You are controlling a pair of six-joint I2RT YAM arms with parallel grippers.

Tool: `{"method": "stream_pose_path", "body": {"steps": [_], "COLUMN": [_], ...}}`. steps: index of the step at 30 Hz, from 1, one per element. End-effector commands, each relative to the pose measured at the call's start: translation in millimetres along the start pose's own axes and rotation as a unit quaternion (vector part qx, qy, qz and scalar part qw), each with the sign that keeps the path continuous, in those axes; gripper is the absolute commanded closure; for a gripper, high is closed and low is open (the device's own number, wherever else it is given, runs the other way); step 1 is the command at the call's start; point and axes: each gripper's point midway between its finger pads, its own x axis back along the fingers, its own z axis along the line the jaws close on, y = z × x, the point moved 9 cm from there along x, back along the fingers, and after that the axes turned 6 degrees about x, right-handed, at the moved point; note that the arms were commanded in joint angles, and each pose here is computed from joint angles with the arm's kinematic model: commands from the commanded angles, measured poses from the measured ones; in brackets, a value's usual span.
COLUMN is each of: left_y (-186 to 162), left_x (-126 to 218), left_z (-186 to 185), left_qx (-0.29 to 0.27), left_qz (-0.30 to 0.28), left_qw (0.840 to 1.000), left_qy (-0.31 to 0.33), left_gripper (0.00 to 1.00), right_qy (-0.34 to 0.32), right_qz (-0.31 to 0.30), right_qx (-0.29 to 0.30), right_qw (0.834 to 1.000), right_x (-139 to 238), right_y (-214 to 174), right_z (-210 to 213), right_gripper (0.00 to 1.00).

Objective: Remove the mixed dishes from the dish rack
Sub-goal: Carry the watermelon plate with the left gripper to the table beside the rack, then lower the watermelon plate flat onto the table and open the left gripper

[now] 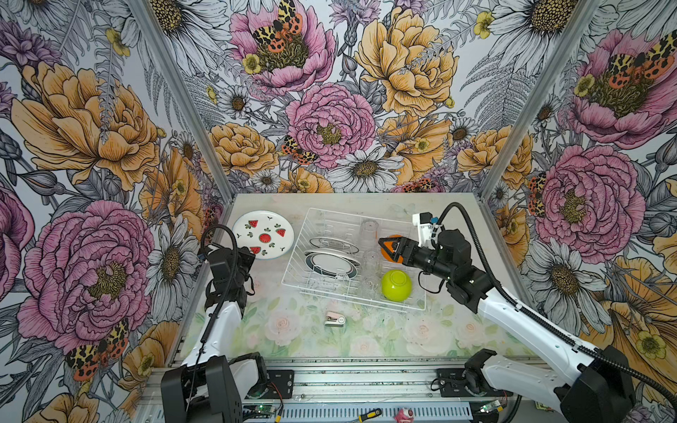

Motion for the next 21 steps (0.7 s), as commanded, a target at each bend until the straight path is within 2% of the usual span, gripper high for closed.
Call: {"method": "stream_pose_path", "body": {"steps": [1, 9, 21], "left_y": [17, 8, 3], "left_x": [1, -17, -31], "left_z": [-23, -6, 11], "left_qx": [-0.01, -0.012, -0.014], "left_qz": [-0.048, -0.017, -0.001], "left_qw": [0.996, 0.999, 1.0], "left_qy": [-0.069, -0.044, -0.018], "left_gripper": [1.0, 1.0, 1.0], "right_qy": [-0.002, -0.008, -0.013], "right_qz": [-0.003, 0.003, 0.011], "right_qx": [0.007, 0.002, -0.004], "right_qw": [1.0, 1.0, 1.0], "right_x": [2, -2, -4], "right_y": [0, -2, -7], "right_z": [-1, -5, -9], "right_gripper": [0.18, 0.18, 0.18]}}
